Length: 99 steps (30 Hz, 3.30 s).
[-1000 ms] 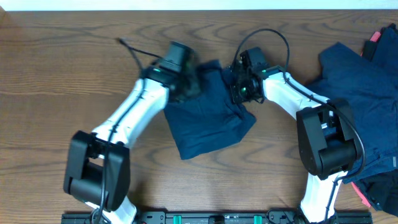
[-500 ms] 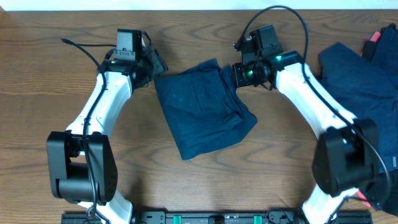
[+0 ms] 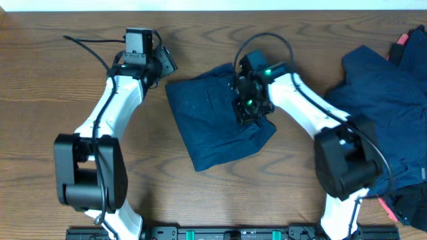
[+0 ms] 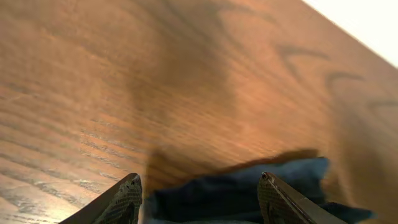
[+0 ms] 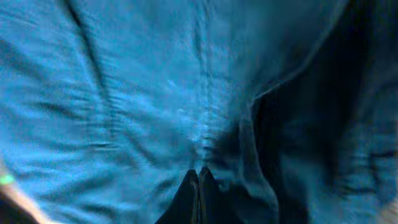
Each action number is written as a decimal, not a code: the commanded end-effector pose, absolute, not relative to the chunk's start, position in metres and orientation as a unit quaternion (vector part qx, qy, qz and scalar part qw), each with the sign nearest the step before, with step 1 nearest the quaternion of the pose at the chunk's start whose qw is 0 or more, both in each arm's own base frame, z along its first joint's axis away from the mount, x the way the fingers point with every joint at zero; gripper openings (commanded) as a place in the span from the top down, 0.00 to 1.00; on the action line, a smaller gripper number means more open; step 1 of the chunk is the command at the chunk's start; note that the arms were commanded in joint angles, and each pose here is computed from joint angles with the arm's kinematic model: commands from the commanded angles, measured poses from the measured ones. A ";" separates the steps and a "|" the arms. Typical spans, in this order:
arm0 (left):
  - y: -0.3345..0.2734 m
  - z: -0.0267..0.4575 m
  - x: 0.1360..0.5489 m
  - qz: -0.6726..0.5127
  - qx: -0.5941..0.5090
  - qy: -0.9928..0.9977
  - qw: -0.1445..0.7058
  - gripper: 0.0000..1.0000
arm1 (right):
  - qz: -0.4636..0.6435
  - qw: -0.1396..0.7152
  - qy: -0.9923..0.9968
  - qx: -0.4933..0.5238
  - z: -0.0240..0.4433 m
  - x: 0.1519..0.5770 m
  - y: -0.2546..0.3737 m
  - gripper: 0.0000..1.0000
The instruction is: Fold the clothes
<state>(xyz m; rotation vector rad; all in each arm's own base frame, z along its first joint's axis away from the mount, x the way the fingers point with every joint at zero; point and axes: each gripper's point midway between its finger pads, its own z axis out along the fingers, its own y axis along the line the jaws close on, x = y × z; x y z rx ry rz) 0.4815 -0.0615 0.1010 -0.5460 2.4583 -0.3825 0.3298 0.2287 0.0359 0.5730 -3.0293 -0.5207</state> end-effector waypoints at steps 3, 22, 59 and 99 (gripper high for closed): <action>-0.064 0.061 0.466 -0.114 -0.199 0.944 0.235 0.38 | -0.134 0.043 -0.971 0.191 0.010 0.318 0.222 0.99; -0.067 0.025 0.304 -0.021 -0.204 0.974 -0.095 0.94 | 0.046 -0.115 -0.986 0.110 0.008 0.406 0.154 0.89; -0.113 0.080 0.412 -0.199 0.027 0.967 0.154 0.02 | 0.001 -0.226 -0.971 0.072 0.147 0.394 0.142 0.32; -0.102 0.033 0.397 -0.255 -0.030 0.965 0.059 0.94 | 0.006 -0.212 -0.974 0.074 0.144 0.388 0.139 0.34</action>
